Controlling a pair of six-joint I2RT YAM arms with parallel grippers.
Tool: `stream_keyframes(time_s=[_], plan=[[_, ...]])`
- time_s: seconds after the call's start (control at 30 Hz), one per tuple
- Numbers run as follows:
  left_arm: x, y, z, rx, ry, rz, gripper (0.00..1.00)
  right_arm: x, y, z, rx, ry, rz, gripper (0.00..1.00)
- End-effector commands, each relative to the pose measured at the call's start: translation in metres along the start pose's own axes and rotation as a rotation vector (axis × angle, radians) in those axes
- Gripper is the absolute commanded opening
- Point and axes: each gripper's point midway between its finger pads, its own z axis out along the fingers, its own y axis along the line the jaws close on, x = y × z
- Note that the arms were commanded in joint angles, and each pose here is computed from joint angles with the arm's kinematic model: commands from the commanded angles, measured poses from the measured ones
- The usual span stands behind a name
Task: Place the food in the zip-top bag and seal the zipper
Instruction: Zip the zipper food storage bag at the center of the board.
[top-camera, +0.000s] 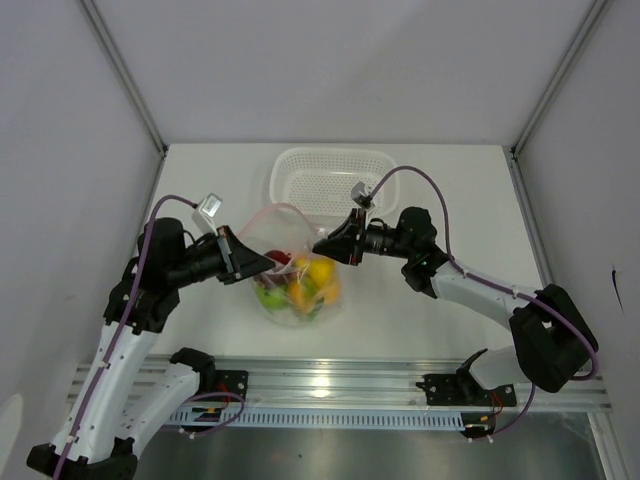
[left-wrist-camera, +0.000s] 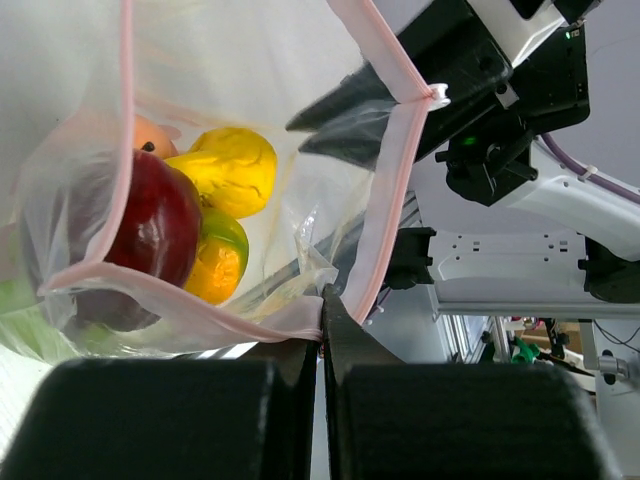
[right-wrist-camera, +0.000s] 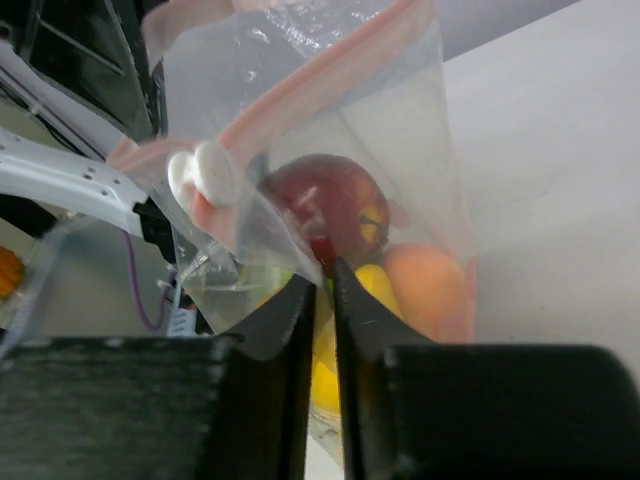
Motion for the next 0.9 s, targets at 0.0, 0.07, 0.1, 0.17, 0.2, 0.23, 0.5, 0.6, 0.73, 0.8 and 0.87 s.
stream_keyframes(time_s=[0.0, 0.07, 0.1, 0.17, 0.2, 0.23, 0.5, 0.6, 0.73, 0.8, 0.87], plan=[[-0.007, -0.015, -0.007, 0.035, -0.029, 0.042, 0.01, -0.034, 0.013, 0.003, -0.045, -0.082, -0.087, 0.1], [-0.008, -0.013, -0.007, 0.024, -0.034, 0.043, 0.01, -0.041, 0.018, 0.003, -0.056, -0.088, -0.098, 0.0], [-0.008, -0.012, -0.007, 0.019, -0.035, 0.047, 0.01, -0.042, 0.019, 0.003, -0.061, -0.087, -0.1, 0.0], [-0.012, -0.012, -0.009, 0.004, -0.05, 0.059, 0.01, -0.047, 0.027, 0.002, -0.086, -0.082, -0.107, 0.0], [-0.011, -0.008, -0.009, -0.017, -0.05, 0.067, 0.01, -0.048, 0.029, 0.001, -0.094, -0.078, -0.106, 0.0], [-0.015, -0.009, -0.013, -0.029, -0.068, 0.083, 0.01, -0.048, 0.032, 0.0, -0.1, -0.07, -0.104, 0.0], [-0.051, 0.008, -0.037, -0.246, -0.226, 0.234, 0.1, -0.05, 0.048, -0.009, -0.107, -0.035, -0.082, 0.0], [-0.059, -0.002, -0.041, -0.232, -0.246, 0.256, 0.07, -0.045, 0.054, -0.009, -0.127, -0.016, -0.082, 0.0], [-0.063, -0.011, -0.038, -0.197, -0.248, 0.246, 0.01, -0.035, 0.06, -0.007, -0.158, 0.035, -0.104, 0.0], [-0.065, -0.013, -0.039, -0.194, -0.26, 0.243, 0.01, -0.03, 0.062, -0.006, -0.17, 0.066, -0.102, 0.0], [-0.069, -0.018, -0.041, -0.19, -0.272, 0.239, 0.01, -0.027, 0.06, -0.003, -0.153, 0.074, -0.119, 0.0]])
